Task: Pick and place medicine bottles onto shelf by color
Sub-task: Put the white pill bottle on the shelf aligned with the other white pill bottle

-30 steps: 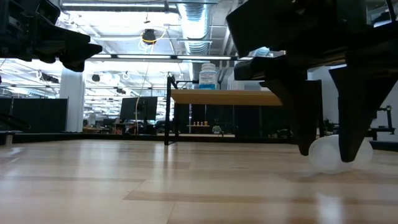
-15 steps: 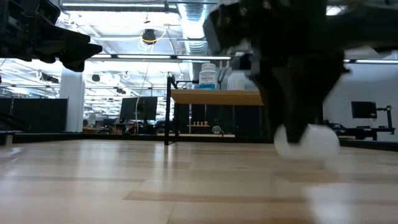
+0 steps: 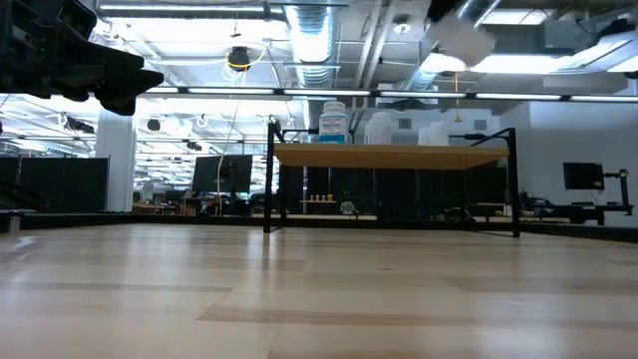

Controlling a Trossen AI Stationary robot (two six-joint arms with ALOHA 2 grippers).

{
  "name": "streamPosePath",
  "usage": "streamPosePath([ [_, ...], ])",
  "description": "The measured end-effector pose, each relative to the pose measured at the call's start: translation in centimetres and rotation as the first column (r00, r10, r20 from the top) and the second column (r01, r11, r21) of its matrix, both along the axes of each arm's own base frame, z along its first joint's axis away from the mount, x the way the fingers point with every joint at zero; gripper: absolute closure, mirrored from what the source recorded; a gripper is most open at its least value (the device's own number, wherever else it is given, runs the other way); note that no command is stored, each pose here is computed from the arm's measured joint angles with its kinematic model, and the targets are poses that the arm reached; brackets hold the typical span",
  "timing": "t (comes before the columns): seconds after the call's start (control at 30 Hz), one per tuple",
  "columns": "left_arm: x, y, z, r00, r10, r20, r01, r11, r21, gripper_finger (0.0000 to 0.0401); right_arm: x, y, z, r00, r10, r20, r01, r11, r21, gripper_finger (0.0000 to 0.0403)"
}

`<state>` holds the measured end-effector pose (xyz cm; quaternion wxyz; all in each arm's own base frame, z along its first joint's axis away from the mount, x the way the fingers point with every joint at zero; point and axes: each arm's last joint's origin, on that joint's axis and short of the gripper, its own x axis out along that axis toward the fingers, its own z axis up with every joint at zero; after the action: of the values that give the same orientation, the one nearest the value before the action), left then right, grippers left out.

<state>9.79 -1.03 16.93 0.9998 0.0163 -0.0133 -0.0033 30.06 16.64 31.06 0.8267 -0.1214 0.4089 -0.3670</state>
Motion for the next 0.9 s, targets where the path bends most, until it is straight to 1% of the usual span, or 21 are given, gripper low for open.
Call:
streamPosePath([
  [0.1,0.0,0.0,0.0,1.0,0.0,-0.001,0.0,1.0,0.0,0.0207,-1.9,-1.4,2.0,0.989,-0.02,0.145,0.022,1.0,-0.012,0.0282],
  [0.17,0.0,0.0,0.0,1.0,0.0,0.001,0.0,1.0,-0.001,0.0207,-3.3,-3.1,2.8,0.971,-0.089,0.222,0.09,0.996,0.002,0.0282],
  [0.27,0.0,0.0,0.0,1.0,0.0,0.001,0.0,1.0,-0.014,0.0207,-5.5,-5.6,3.1,0.934,-0.16,0.319,0.161,0.987,0.023,0.0281],
  [0.4,0.0,0.0,0.0,1.0,0.0,0.0,0.0,1.0,-0.008,0.0207,-8.2,-8.8,2.3,0.866,-0.264,0.426,0.271,0.962,0.046,0.028],
  [0.5,0.0,0.0,0.0,1.0,0.0,0.0,0.0,1.0,-0.005,0.0207,-9.3,-10.7,1.1,0.79,-0.307,0.53,0.335,0.941,0.046,0.028],
  [0.67,0.0,0.0,0.0,1.0,0.001,0.0,-0.001,1.0,-0.005,0.0207,-9.7,-13.1,-1.0,0.678,-0.346,0.649,0.428,0.903,0.034,0.028],
  [0.8,0.0,0.0,0.0,1.0,0.001,0.001,-0.001,1.0,-0.004,0.0207,-9.3,-15.1,-2.5,0.61,-0.407,0.679,0.513,0.857,0.053,0.028],
  [0.9,0.0,0.0,0.0,1.0,0.001,0.0,-0.001,1.0,-0.004,0.0207,-8.6,-16.4,-3.2,0.546,-0.453,0.705,0.567,0.819,0.088,0.028],
])
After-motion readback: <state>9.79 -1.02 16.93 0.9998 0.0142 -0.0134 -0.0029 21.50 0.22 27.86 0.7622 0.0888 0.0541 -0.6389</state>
